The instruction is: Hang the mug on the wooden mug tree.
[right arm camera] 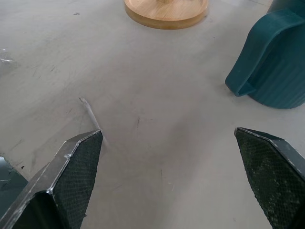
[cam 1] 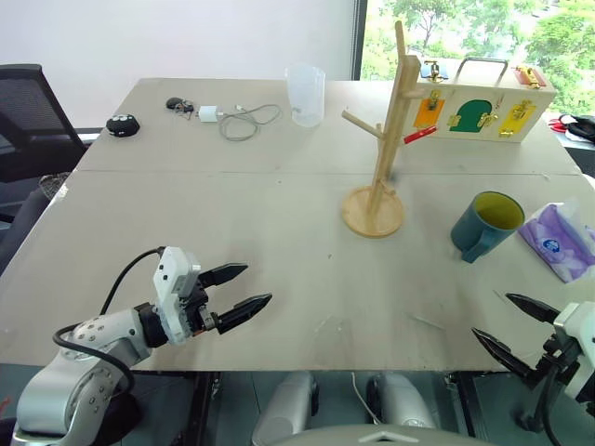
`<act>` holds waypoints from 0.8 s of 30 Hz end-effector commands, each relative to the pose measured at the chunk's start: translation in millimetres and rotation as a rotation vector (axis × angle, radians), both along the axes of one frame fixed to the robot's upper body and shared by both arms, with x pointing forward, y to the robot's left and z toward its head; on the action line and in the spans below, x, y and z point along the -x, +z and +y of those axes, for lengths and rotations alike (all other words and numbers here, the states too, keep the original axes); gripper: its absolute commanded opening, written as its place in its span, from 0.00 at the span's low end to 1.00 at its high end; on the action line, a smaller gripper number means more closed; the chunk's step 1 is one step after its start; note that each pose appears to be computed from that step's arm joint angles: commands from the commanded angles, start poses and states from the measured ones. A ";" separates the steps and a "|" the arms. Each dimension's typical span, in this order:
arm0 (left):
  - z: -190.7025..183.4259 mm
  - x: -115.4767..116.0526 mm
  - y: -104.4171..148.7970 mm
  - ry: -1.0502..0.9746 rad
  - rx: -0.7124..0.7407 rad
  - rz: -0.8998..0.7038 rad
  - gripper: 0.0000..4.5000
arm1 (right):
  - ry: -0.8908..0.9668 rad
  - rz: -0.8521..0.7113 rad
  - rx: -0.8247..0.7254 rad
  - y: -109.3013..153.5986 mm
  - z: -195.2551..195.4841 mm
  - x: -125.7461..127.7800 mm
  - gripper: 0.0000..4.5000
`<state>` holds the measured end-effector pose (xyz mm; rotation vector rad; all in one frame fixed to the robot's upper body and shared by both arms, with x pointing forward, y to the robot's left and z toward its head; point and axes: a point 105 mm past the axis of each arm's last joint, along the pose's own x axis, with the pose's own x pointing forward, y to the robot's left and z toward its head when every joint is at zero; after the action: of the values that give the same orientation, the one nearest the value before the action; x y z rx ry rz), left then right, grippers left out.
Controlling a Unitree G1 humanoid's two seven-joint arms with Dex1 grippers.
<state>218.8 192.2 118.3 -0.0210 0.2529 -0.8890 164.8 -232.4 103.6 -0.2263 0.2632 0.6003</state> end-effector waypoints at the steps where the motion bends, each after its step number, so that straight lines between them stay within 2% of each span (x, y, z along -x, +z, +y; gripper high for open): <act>1: -5.5 3.1 12.5 -0.058 0.010 -0.044 1.00 | -0.004 -0.040 0.000 10.8 -5.6 -11.2 0.99; 4: -22.7 14.2 26.4 -0.200 0.055 -0.083 1.00 | -0.026 -0.046 -0.016 16.1 -17.7 -30.0 0.99; 9: -36.1 30.7 36.8 -0.341 0.062 -0.058 1.00 | 0.009 -0.027 -0.050 22.4 -18.7 -41.8 0.99; 18: -52.8 35.7 58.2 -0.457 0.084 -0.112 1.00 | 0.078 0.024 -0.083 18.8 -1.8 -66.2 0.99; 24: -55.1 41.0 63.5 -0.518 0.100 -0.106 1.00 | 0.096 0.037 -0.097 8.8 -0.8 -76.6 0.99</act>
<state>183.6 141.3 174.6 -0.0102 0.1369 -1.3681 240.6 -232.8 109.0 -0.1238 0.2829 0.7031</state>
